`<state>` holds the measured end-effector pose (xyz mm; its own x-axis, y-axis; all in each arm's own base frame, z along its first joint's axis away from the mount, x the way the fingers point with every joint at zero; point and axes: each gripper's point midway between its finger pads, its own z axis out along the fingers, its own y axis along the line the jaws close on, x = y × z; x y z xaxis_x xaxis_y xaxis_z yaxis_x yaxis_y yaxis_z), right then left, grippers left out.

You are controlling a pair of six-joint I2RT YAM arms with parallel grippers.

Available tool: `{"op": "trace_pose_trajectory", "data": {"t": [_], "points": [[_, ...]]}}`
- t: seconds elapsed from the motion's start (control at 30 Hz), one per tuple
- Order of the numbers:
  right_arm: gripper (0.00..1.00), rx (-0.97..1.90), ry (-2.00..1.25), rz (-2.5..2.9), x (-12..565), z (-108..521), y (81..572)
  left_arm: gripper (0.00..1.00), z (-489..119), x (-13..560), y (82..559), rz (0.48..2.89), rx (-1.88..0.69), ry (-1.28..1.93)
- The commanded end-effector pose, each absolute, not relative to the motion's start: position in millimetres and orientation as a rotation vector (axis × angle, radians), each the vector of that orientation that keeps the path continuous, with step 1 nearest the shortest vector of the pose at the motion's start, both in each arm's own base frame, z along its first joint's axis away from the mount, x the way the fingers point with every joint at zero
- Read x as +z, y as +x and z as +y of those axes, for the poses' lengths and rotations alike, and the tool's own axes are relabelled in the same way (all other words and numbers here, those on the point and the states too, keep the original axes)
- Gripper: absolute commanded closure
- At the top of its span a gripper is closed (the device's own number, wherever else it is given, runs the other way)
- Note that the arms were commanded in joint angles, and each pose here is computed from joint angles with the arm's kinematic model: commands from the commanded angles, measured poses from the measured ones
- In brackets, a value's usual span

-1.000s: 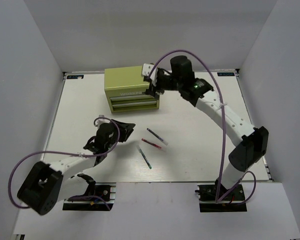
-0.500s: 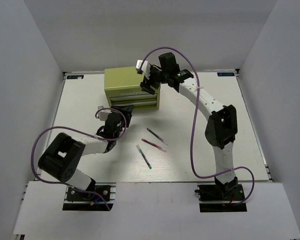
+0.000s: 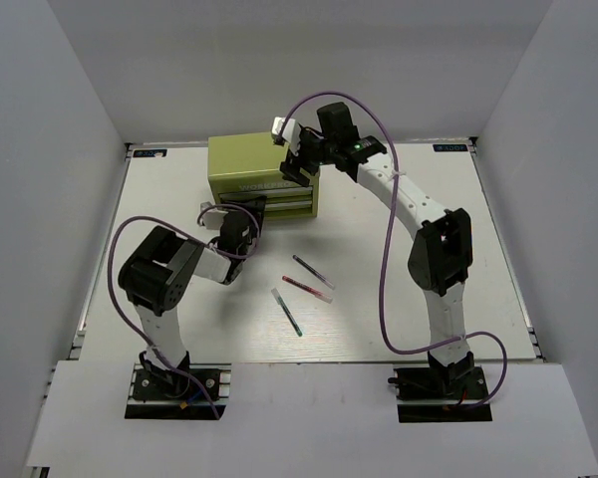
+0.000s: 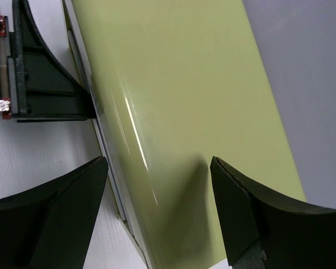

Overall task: Sort the stationery into containers
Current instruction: Open the drawer in the storage box.

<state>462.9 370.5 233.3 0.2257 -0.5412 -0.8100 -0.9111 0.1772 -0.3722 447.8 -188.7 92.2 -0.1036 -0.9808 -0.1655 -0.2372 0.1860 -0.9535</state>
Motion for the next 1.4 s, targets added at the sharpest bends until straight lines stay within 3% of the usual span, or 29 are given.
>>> {"op": "trace_pose_trajectory", "data": {"t": [0.0, 0.2, 0.57, 0.77, 1.07, 1.37], "points": [[0.2, 0.44, -1.471, 1.45, 238, 364, 474, 0.35, -186, 112, 467, 1.435, -1.064, -1.195], [0.22, 0.435, -1.479, 1.455, 234, 361, 475, 0.45, -189, 101, 476, 1.408, -1.109, -1.197], [0.22, 0.414, -1.486, 1.465, 230, 359, 480, 0.45, -186, 92, 482, 1.366, -1.108, -1.21], [0.24, 0.413, -1.5, 1.482, 224, 357, 481, 0.77, -185, 90, 476, 1.329, -1.153, -1.188], [0.26, 0.416, -1.525, 1.517, 211, 358, 477, 0.9, -177, 80, 452, 1.375, -1.126, -1.2], [0.26, 0.398, -1.518, 1.592, 198, 355, 480, 0.93, -192, 90, 415, 1.49, -1.183, -1.13]]}}
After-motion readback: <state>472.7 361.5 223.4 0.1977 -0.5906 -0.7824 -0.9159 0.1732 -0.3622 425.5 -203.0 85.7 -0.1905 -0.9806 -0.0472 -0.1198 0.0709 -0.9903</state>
